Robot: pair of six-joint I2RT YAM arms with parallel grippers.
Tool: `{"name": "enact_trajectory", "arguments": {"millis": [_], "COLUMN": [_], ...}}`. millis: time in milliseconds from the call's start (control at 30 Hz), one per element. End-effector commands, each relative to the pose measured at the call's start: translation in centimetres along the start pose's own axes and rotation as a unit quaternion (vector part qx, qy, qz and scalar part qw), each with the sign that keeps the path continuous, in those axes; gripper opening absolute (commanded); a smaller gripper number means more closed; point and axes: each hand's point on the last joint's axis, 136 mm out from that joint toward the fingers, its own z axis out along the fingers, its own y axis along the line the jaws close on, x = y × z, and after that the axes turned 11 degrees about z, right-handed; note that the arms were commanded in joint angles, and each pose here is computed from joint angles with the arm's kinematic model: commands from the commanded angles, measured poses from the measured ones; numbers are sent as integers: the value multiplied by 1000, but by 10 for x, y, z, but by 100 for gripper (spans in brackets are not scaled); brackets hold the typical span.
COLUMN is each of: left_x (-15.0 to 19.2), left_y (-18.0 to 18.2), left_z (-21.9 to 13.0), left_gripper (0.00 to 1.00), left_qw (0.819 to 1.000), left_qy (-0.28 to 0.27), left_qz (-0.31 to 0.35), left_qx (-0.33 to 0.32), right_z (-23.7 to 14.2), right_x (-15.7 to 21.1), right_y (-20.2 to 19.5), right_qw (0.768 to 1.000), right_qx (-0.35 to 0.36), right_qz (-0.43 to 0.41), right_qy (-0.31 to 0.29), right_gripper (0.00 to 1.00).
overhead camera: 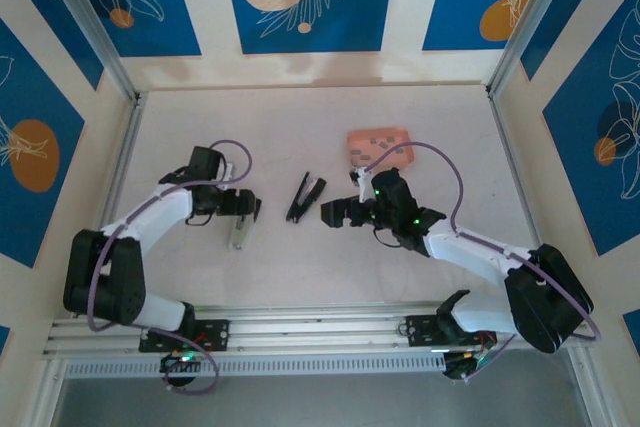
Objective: Load the staples into the stapler
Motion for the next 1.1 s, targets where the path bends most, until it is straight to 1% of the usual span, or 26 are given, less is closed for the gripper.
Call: {"name": "enact_trajectory", "arguments": {"millis": [0,233,300,367,467,533,600,633,700,833,900,967,1067], "left_x": [2,-5,-8,-13,-19,-20,-22,-22,-26,-36,-45,-54,-65], "left_y": [-8,-14,-15,-16,-18,-19,-21,-21,-24,-34,-44,-57,-76], "left_z": [9,37,44,48,53,55,53,51,41,13,-7,-25,-51], "left_gripper": [92,92,89,84,71,58,42,37,33,32,32,32,33], "left_qw": [999,996,996,996,996,996,997,997,998,1000,998,993,974], "left_qy": [30,73,77,78,76,75,69,63,42,-11,-53,-101,-177], "left_qz": [13,42,42,39,37,36,36,36,33,17,3,-17,-50], "left_qx": [-2,-27,-27,-28,-24,-24,-23,-23,-20,0,29,67,134], "right_z": [6,19,22,23,25,24,23,22,21,18,18,19,22], "right_x": [-3,5,7,8,9,10,8,8,8,6,4,2,0], "right_y": [12,19,20,21,19,18,15,14,13,14,16,16,18], "right_qw": [1000,1000,1000,1000,1000,1000,1000,1000,1000,1000,1000,1000,999], "right_qx": [-10,-12,-12,-12,-9,-7,2,6,8,3,-3,-4,1], "right_qz": [8,3,2,2,1,2,5,6,3,4,6,15,30], "right_qy": [-8,10,15,16,16,16,10,9,5,-5,-12,-17,-13], "right_gripper": [99,99,99,99,99,99,99,99,99,99,99,99,99]}}
